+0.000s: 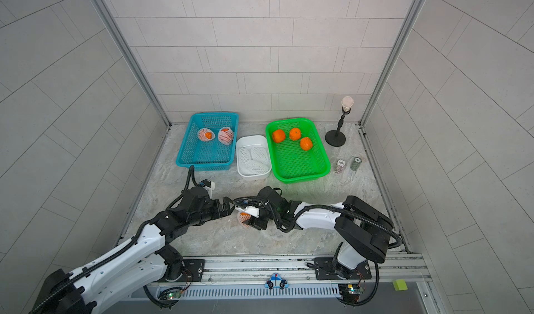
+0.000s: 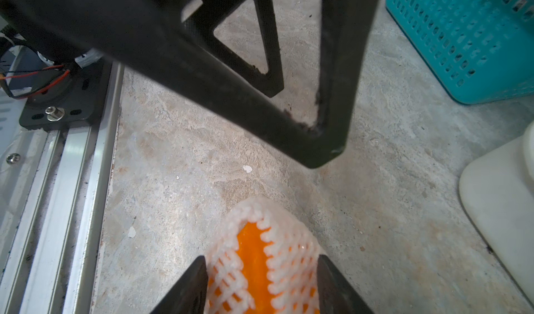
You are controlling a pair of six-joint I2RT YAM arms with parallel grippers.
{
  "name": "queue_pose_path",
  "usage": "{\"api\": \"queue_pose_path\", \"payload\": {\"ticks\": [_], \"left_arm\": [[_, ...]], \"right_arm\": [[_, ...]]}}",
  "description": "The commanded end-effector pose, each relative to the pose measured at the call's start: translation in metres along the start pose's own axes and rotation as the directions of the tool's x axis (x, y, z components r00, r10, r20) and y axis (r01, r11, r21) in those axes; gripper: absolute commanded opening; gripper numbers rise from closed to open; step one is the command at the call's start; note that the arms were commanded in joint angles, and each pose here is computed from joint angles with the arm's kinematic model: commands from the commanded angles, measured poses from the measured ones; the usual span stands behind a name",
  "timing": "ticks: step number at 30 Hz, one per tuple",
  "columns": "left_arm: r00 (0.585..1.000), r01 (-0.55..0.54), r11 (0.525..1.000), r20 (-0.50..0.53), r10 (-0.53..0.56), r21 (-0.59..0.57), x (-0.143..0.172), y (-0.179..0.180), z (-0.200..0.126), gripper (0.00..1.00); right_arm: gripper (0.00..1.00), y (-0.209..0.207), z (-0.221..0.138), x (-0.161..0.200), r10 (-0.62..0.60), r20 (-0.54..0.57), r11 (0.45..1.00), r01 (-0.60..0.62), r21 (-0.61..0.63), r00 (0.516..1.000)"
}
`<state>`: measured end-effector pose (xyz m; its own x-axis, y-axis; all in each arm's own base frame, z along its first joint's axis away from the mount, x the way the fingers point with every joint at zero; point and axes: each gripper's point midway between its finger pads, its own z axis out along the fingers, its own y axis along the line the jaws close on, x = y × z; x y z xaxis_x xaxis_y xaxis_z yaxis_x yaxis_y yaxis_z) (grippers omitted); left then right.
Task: Remove foam nets from oranges
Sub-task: Remove the foam net from the orange.
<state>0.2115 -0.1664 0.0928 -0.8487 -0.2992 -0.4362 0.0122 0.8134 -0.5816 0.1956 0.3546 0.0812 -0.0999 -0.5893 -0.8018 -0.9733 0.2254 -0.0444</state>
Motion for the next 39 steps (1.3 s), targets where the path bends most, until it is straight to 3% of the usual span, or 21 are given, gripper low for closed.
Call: {"api": "queue_pose_path", "payload": {"ticks": [1, 15, 22, 39], "left_arm": [[1.000, 0.005, 1.000, 0.027, -0.005, -0.001, -0.005, 0.001, 0.000, 1.00], [0.999, 0.020, 1.000, 0.032, -0.020, -0.003, 0.000, 0.007, -0.005, 1.00], [0.997, 0.014, 1.000, 0.074, -0.015, 0.003, -0.003, 0.008, -0.016, 1.00], [0.997, -0.008, 1.000, 0.078, 0.006, 0.022, -0.004, 0.004, -0.018, 1.00]], "right_arm": [[0.59, 0.001, -0.007, -0.004, -0.017, -0.004, 1.000, 0.017, -0.008, 1.000], [0.48, -0.001, -0.017, -0.012, -0.017, 0.009, 1.000, 0.017, 0.016, 1.000], [0.33, 0.000, -0.017, -0.012, -0.019, -0.016, 1.000, 0.019, 0.007, 1.000], [0.13, -0.007, -0.037, -0.028, -0.020, 0.010, 0.998, 0.020, 0.061, 1.000]]}}
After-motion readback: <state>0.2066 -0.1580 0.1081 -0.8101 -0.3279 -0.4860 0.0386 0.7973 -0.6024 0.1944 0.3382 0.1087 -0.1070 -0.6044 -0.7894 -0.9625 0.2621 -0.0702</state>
